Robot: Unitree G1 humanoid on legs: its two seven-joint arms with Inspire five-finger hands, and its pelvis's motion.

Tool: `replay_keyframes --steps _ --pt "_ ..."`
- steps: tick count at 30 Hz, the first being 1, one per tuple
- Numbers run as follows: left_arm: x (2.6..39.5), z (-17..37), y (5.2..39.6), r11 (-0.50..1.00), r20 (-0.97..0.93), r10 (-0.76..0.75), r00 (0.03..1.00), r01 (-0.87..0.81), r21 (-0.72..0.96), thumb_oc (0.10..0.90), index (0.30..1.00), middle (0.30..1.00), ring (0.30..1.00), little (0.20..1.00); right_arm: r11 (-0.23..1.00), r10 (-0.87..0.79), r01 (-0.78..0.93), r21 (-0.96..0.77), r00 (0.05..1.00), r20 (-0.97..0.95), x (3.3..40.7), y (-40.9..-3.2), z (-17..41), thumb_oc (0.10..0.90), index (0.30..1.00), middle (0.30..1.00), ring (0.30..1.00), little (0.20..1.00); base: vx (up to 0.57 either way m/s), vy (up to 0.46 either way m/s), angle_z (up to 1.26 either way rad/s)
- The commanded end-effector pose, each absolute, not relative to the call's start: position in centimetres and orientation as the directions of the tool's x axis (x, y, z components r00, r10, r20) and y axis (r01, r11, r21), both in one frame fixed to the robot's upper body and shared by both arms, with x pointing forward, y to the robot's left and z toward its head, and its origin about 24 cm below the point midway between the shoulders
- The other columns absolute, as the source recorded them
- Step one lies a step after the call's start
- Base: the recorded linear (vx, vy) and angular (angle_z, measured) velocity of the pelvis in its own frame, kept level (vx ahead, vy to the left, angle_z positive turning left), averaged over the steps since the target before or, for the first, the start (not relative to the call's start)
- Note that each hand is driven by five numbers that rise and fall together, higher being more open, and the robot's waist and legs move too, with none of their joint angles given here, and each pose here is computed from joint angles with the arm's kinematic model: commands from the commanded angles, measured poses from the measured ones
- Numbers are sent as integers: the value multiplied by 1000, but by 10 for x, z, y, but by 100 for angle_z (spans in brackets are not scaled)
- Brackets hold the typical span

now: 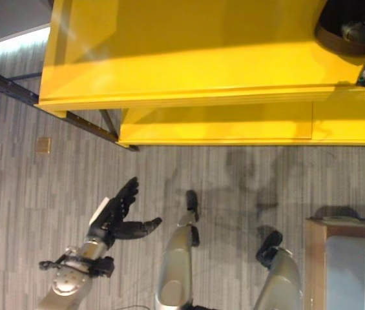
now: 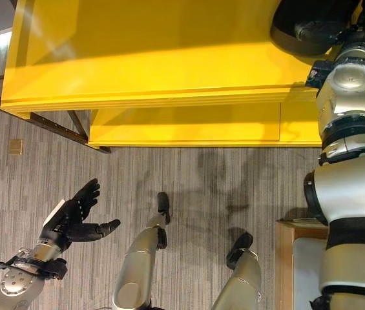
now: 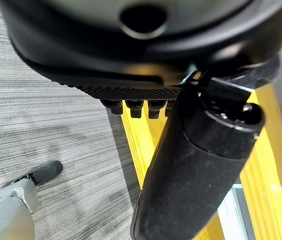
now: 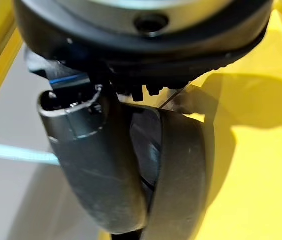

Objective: Move parts from the plastic box to the shelf.

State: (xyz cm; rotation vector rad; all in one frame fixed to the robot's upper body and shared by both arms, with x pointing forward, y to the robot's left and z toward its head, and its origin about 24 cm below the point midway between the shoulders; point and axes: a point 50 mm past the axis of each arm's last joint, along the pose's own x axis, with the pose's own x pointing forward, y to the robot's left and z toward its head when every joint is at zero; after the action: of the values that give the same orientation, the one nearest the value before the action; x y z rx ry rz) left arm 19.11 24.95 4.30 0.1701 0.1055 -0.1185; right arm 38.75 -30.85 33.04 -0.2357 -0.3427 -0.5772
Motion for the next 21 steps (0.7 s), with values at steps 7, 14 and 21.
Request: replay_keyframes --steps 7,14,21 --pt "193 70 261 983 36 -89 995 81 164 900 1000 1000 1000 1000 787 -273 440 -432 877 396 395 -289 329 900 1000 1000 1000 1000 -5 14 6" --pt "192 72 264 980 39 -96 995 87 177 900 1000 1000 1000 1000 743 -241 434 -509 884 401 392 -292 331 900 1000 1000 1000 1000 0 0 0" --pt "190 73 269 978 36 -94 995 86 188 900 1000 1000 1000 1000 671 -209 430 -604 891 402 391 -292 333 900 1000 1000 1000 1000 0 0 1"
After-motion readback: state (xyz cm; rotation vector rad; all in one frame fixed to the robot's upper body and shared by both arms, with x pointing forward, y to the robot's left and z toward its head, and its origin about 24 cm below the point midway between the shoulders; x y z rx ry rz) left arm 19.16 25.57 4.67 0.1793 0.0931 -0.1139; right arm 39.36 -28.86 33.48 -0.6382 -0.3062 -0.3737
